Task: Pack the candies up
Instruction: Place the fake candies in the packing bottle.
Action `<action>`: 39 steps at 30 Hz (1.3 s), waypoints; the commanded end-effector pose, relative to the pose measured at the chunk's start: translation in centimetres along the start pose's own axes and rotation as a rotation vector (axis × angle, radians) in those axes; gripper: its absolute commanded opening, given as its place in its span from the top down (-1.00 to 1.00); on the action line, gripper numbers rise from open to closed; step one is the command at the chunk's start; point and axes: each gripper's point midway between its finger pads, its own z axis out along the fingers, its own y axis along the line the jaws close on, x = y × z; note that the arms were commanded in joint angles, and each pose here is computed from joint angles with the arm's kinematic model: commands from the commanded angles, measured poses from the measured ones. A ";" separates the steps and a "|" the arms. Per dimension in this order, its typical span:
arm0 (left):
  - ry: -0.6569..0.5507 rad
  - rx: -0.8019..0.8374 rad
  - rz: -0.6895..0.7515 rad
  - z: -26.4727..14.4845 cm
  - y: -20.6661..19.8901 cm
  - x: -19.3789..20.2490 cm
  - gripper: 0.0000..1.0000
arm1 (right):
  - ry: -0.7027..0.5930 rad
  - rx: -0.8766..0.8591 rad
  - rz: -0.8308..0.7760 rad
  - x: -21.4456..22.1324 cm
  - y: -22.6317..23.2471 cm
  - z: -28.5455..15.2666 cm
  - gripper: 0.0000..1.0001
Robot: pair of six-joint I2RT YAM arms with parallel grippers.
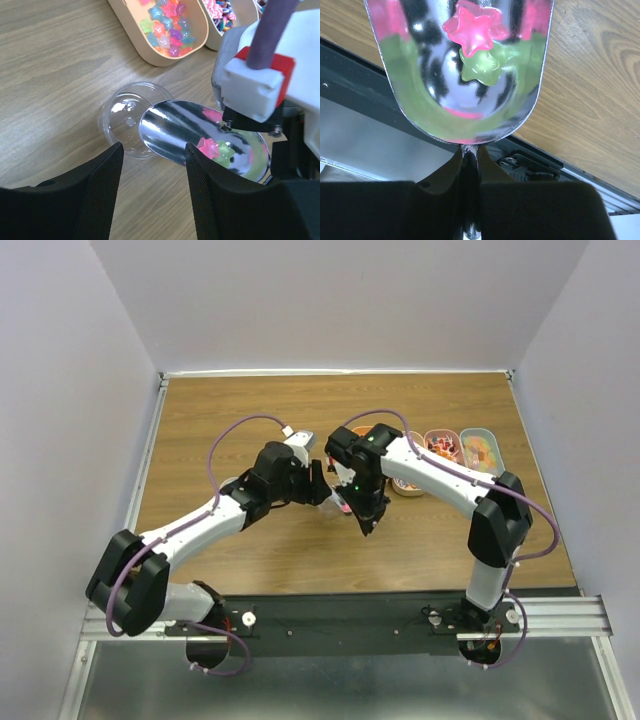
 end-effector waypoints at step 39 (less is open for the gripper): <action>-0.264 -0.202 -0.043 -4.3 2.8 -6.1 -0.18 | 0.055 -0.034 -0.012 1.6 1.1 -0.5 0.99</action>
